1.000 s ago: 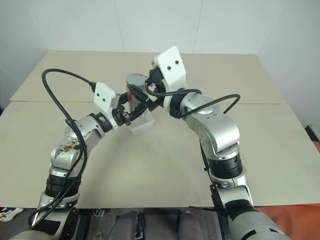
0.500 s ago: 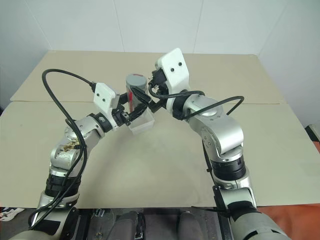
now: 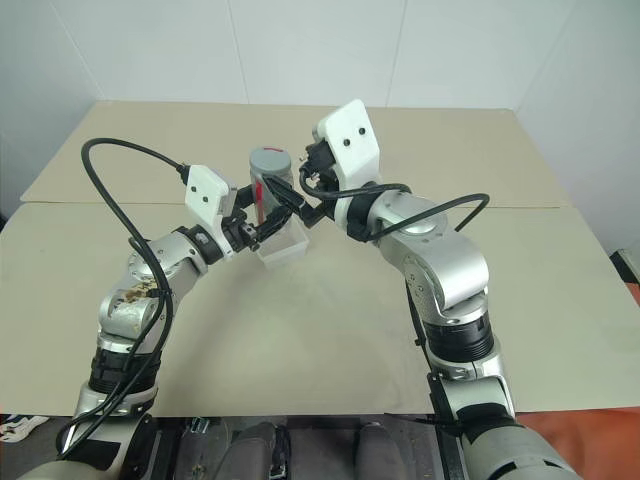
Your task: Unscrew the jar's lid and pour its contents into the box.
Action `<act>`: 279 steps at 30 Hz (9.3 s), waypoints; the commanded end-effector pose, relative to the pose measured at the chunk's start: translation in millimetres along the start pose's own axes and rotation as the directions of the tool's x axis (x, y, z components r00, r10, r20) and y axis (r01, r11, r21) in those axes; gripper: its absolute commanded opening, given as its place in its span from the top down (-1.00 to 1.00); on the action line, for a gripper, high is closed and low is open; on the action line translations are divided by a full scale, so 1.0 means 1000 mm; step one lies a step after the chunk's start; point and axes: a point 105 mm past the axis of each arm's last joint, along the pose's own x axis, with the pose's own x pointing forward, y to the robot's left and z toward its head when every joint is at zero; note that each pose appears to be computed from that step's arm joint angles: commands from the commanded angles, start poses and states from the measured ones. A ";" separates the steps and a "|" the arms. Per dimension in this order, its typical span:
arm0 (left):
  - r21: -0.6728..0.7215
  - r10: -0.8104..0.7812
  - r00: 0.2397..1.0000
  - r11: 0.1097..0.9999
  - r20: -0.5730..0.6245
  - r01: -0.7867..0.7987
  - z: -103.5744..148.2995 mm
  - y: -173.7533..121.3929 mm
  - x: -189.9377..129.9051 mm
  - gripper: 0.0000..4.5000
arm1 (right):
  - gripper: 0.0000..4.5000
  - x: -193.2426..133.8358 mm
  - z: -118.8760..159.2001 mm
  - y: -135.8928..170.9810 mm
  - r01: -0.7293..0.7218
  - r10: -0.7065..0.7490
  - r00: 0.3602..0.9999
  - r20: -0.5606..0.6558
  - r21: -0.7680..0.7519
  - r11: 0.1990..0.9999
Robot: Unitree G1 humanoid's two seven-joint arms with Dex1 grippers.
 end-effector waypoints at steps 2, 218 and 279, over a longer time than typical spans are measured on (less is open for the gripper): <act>0.024 -0.004 0.998 1.000 0.062 0.002 0.018 0.000 -0.003 -0.22 | -0.98 -0.011 0.010 -0.017 0.075 -0.074 0.997 0.032 -0.019 0.997; -0.045 0.012 0.995 0.999 0.096 -0.008 0.008 -0.010 -0.007 -0.22 | -0.98 -0.039 0.011 -0.011 -0.108 0.108 0.994 -0.009 -0.082 0.991; -0.084 -0.206 0.975 0.973 0.090 0.213 -0.021 -0.027 -0.030 -0.22 | -0.22 0.001 0.048 0.009 -0.255 0.253 0.959 0.127 -0.001 0.967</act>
